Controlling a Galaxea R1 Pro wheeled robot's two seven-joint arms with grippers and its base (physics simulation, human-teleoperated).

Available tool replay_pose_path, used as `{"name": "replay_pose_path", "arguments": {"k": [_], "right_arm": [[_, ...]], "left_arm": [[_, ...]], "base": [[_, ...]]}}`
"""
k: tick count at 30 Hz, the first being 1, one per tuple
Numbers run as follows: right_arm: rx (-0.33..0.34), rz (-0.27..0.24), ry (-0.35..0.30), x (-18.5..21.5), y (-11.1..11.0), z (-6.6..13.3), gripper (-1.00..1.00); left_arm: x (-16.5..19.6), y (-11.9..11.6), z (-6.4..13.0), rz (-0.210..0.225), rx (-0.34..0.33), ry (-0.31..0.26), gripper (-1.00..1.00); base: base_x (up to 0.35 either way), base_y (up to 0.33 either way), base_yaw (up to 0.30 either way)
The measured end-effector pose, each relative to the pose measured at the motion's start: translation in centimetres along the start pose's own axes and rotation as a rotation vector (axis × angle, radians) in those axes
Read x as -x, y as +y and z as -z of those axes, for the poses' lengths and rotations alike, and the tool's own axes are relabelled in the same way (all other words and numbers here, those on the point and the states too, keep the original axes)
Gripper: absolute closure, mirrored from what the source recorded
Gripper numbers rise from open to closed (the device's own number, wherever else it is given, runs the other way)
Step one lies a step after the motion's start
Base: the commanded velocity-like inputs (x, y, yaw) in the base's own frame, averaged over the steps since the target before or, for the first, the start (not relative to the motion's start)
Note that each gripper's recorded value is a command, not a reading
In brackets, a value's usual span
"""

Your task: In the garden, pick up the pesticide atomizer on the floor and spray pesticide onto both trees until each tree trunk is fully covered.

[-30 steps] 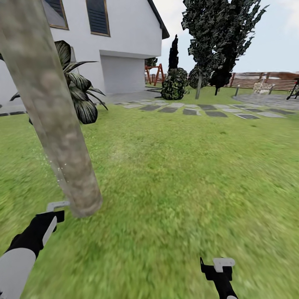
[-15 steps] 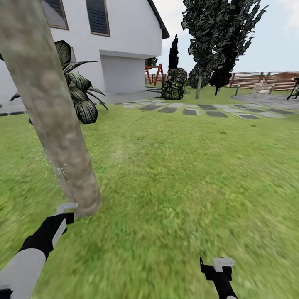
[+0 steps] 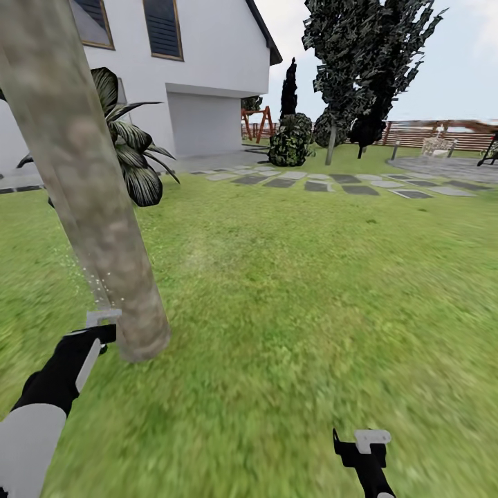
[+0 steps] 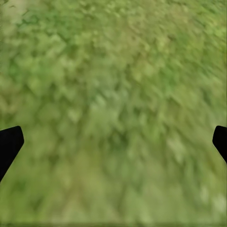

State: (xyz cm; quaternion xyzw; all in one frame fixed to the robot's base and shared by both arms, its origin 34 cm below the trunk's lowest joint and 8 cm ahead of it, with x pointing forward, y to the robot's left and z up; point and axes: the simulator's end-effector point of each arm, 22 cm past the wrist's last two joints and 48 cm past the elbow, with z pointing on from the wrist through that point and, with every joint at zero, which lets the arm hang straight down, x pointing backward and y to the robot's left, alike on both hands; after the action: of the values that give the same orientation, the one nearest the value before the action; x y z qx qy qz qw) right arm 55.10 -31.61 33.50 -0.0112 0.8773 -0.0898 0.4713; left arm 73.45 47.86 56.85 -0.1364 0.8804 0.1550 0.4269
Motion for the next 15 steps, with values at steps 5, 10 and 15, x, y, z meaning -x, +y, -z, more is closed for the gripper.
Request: {"name": "replay_pose_path", "arguments": {"k": [5, 10, 15], "right_arm": [[0.002, 0.001, 0.000, 0.0, 0.1, 0.0, -1.00], [-0.002, 0.000, -0.001, 0.1, -0.1, 0.0, -1.00], [-0.002, 0.000, -0.001, 0.1, -0.1, 0.0, -1.00]], "left_arm": [[6.3, -0.3, 2.5, -0.001, -0.006, -0.134, 1.00], [10.5, 0.2, 5.6, 0.006, -0.009, -0.172, 1.00], [11.2, 2.5, 6.2, -0.016, 0.023, -0.155, 1.00]], "base": [[-0.209, 0.000, 0.000], [-0.019, 0.000, 0.000], [0.000, -0.001, 0.000]]}}
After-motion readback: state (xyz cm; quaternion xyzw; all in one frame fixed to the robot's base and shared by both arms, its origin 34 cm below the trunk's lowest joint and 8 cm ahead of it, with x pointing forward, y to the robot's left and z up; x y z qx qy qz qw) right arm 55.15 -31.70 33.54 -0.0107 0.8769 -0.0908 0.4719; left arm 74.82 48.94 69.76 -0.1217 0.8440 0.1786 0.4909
